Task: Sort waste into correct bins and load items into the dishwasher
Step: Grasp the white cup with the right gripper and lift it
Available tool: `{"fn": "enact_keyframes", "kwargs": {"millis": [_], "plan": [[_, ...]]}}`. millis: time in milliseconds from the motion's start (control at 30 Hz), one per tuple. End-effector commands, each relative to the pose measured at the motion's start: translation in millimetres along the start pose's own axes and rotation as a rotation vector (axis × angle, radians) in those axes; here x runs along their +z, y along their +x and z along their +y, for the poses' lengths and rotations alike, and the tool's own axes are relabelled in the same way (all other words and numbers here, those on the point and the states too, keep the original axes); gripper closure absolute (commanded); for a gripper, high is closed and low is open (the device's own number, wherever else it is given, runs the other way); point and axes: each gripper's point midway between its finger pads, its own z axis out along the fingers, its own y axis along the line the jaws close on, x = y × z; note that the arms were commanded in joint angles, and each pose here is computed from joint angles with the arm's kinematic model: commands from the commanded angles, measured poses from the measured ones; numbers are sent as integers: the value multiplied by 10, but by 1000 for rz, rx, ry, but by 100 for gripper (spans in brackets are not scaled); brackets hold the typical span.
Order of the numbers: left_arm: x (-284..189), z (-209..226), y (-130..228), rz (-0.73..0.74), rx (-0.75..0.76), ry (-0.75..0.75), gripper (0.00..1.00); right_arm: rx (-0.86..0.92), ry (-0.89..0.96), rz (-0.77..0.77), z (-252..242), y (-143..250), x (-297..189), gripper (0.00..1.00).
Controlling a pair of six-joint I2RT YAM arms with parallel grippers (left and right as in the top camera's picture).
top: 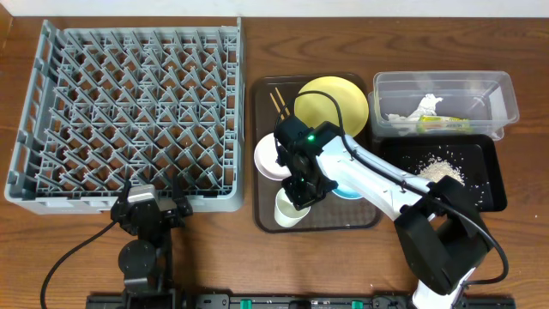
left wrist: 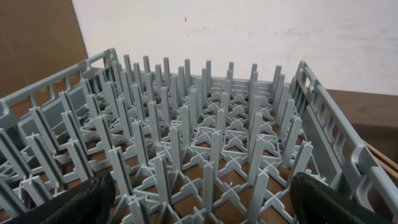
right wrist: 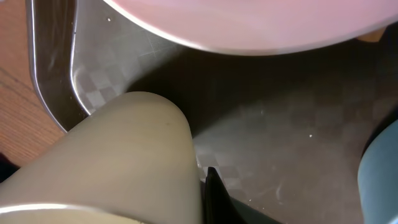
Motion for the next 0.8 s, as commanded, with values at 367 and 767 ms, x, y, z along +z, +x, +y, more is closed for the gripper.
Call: {"fn": "enact_keyframes", "kwargs": {"millis": [367, 767], "plan": [[22, 12, 177, 41, 18, -5, 9, 50, -162, -422, -178, -532, -1688, 99], [22, 12, 176, 41, 18, -5, 9, 25, -554, -598, -381, -751, -2238, 99]]}}
